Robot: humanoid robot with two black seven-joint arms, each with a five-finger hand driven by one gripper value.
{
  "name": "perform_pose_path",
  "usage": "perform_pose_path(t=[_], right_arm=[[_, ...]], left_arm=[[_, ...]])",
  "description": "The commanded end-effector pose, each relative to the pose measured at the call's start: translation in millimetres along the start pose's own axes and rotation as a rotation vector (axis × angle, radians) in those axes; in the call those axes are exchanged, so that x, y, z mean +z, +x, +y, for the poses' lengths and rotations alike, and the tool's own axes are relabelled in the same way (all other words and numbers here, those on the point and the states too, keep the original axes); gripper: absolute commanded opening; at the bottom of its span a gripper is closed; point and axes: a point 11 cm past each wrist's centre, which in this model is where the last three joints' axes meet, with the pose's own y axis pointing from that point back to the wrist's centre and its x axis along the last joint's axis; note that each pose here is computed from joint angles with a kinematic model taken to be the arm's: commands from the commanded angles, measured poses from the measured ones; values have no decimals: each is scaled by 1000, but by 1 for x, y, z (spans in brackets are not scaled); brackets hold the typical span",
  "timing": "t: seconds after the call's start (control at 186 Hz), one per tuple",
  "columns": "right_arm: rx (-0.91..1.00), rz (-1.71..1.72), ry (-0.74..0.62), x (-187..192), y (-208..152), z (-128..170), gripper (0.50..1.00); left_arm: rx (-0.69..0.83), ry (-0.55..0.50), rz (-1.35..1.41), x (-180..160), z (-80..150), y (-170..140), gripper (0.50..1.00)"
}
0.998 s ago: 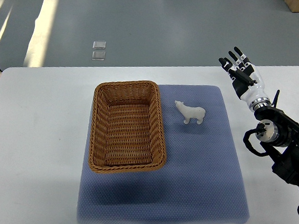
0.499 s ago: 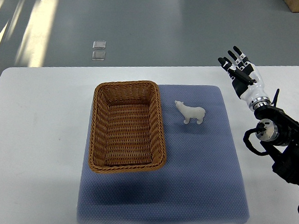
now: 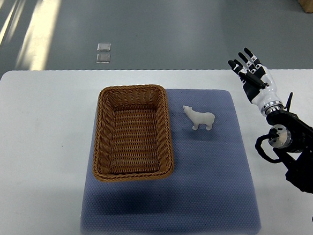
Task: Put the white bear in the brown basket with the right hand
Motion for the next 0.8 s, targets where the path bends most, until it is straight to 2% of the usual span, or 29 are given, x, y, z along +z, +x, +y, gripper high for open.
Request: perform_pose_path(t=[0.0,0.794], right_arm=[[0,-1,-2,1,-1,0,926],[-101,89,-21,-4,-3,2,926]], left_arm=[[-3,1,0,0,0,-1,1000],[2,1,-2,0,0,0,1000]])
